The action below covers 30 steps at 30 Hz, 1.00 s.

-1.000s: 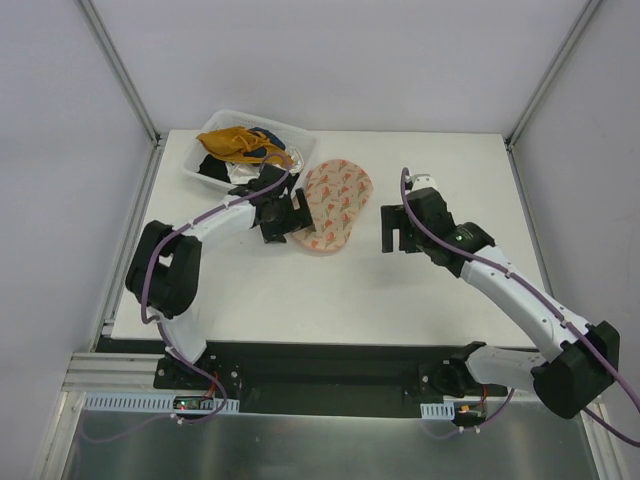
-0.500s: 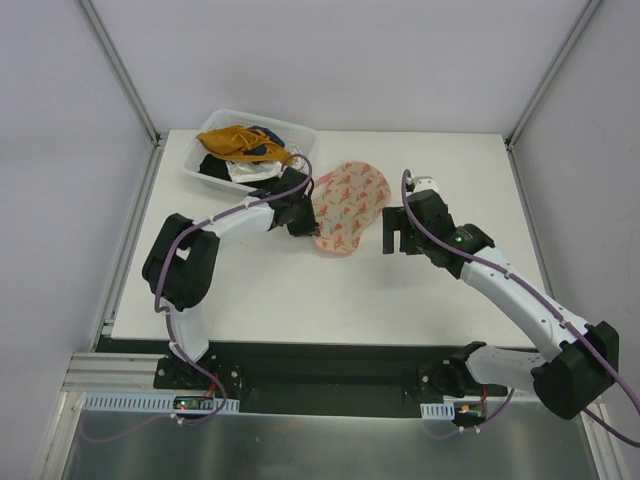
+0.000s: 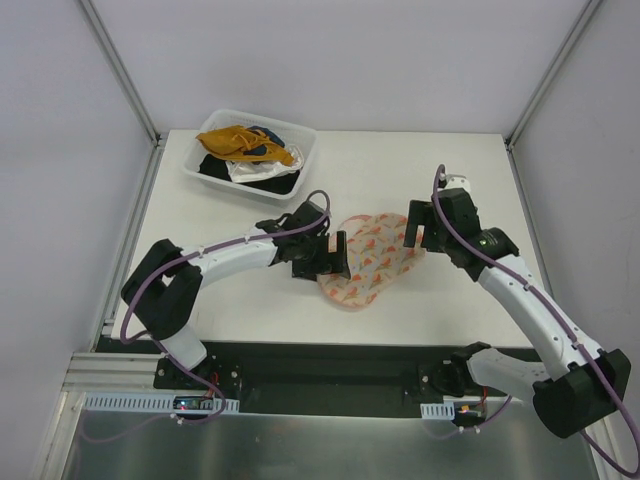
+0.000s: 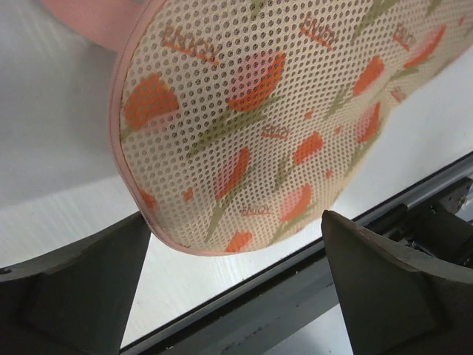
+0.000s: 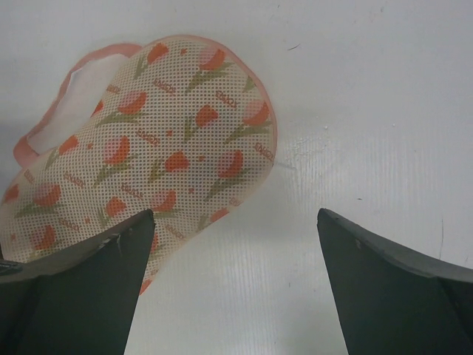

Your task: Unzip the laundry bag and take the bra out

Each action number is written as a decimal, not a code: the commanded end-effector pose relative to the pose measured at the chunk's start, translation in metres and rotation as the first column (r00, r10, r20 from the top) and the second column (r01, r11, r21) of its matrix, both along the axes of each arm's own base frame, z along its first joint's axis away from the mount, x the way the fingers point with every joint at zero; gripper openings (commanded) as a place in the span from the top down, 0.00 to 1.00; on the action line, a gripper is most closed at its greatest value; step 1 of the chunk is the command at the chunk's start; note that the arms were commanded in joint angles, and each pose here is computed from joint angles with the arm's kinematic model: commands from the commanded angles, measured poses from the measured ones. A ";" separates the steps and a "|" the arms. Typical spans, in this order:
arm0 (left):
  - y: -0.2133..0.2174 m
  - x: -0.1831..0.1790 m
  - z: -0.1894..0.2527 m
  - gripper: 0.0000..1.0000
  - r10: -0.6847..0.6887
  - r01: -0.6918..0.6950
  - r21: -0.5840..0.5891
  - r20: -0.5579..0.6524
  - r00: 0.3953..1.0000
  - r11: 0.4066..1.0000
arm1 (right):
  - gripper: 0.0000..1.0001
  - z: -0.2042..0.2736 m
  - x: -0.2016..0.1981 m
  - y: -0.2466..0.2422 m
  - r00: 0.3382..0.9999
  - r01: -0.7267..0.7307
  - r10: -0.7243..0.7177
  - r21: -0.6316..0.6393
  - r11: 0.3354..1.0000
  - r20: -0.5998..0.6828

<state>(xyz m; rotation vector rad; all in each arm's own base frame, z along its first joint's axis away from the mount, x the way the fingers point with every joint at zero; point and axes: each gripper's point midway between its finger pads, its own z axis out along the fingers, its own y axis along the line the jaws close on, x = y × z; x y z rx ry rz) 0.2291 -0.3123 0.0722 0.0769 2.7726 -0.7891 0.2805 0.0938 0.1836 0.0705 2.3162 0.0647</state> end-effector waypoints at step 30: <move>-0.025 0.062 0.028 1.00 -0.269 0.265 0.049 0.098 0.958 0.963 | 0.04 -0.007 -0.020 -0.028 0.994 0.105 -0.105 -0.027 0.994 0.018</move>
